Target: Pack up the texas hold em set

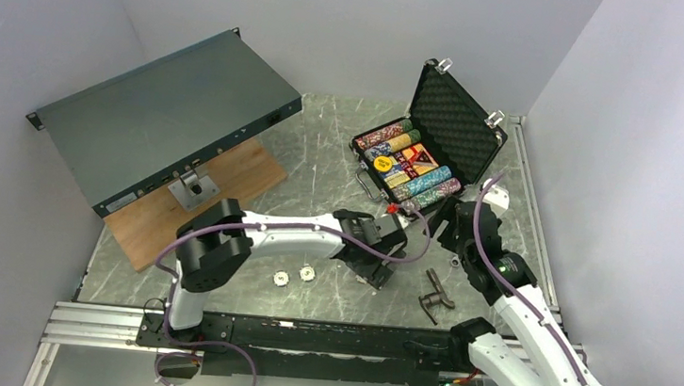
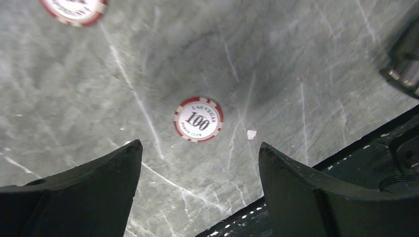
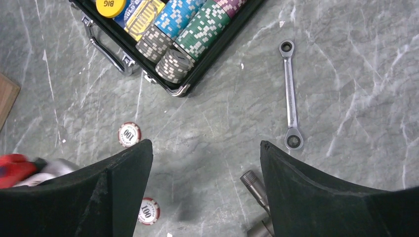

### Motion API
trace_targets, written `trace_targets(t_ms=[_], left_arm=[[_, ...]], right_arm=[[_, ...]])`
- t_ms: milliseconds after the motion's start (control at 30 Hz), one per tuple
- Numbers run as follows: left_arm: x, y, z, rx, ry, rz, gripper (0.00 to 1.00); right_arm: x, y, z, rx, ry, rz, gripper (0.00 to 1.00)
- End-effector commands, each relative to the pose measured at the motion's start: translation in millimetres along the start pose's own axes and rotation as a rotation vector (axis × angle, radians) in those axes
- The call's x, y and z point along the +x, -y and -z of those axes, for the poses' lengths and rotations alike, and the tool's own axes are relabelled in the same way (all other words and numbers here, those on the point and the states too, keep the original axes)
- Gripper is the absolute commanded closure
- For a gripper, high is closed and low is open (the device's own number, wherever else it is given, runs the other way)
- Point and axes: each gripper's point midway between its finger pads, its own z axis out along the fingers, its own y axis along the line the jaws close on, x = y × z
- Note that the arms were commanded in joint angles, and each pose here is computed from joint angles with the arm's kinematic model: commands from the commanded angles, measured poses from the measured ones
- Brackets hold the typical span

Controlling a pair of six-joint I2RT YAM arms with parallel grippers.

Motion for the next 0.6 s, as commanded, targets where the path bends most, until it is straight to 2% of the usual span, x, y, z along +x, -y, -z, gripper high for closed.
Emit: trace_targets(t_ms=[0,333,567], left_arm=[[5.7,15.0,1.6,0.012,-0.046,-0.017,0.13],[11.1,13.3,-18.3,-0.017,-0.082,-0.047,0.25],[14.6,9.9,-28.5,-0.046,-0.100,-0.067,0.28]], right_arm=[[-5.7,2.9,4.3,0.002,0.025,0.021,0.19],[4.0,-0.7,-1.5,-0.018,-0.014,0.043,0.19],[8.2,-1.8,-4.4,-0.027,-0.021,0.042,0.19]])
